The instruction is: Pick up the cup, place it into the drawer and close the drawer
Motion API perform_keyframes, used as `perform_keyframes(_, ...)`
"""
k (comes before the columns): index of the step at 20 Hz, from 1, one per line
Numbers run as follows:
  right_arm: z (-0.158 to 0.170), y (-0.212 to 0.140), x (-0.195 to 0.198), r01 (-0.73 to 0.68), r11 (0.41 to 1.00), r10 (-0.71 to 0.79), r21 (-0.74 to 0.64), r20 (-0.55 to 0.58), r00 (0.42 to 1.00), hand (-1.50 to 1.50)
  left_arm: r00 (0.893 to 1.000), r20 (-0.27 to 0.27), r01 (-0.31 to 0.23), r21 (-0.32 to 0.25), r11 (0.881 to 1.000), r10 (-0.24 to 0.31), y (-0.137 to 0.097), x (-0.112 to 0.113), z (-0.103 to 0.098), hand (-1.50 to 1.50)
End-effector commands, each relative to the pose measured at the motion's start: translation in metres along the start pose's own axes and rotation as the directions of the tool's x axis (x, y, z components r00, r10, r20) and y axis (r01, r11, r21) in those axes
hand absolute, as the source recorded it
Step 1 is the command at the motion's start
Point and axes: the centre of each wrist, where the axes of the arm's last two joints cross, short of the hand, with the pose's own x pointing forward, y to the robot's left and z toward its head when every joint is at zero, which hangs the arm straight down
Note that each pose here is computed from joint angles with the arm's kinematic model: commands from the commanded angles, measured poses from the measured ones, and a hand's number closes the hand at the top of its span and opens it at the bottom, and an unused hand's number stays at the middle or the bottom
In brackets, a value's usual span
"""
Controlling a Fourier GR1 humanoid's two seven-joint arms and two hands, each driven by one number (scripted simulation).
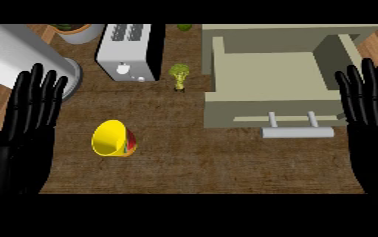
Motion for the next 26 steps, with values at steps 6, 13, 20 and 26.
perform_keyframes(6,-0.003,0.006,-0.007,-0.017,1.000,0.017,0.014,0.048,0.999,-1.50,0.968,0.016,-0.206,-0.512,0.834,0.250,0.026,0.005,-0.008,-1.50)
perform_keyframes(13,-0.008,0.012,-0.012,0.027,0.986,-0.007,0.166,-0.115,0.993,-1.50,0.894,-0.286,-0.433,-0.361,0.826,0.344,0.071,-0.051,-0.001,-1.50)
perform_keyframes(20,-0.025,-0.002,-0.039,0.023,0.985,-0.005,0.171,-0.105,0.994,-1.50,0.906,-0.338,-0.370,-0.344,0.863,0.254,0.082,-0.087,-0.011,-1.50)
perform_keyframes(26,-0.052,-0.009,-0.034,0.009,0.985,0.006,0.172,-0.086,0.996,-1.50,0.901,-0.380,-0.344,-0.337,0.877,0.207,0.107,-0.135,-0.006,-1.50)
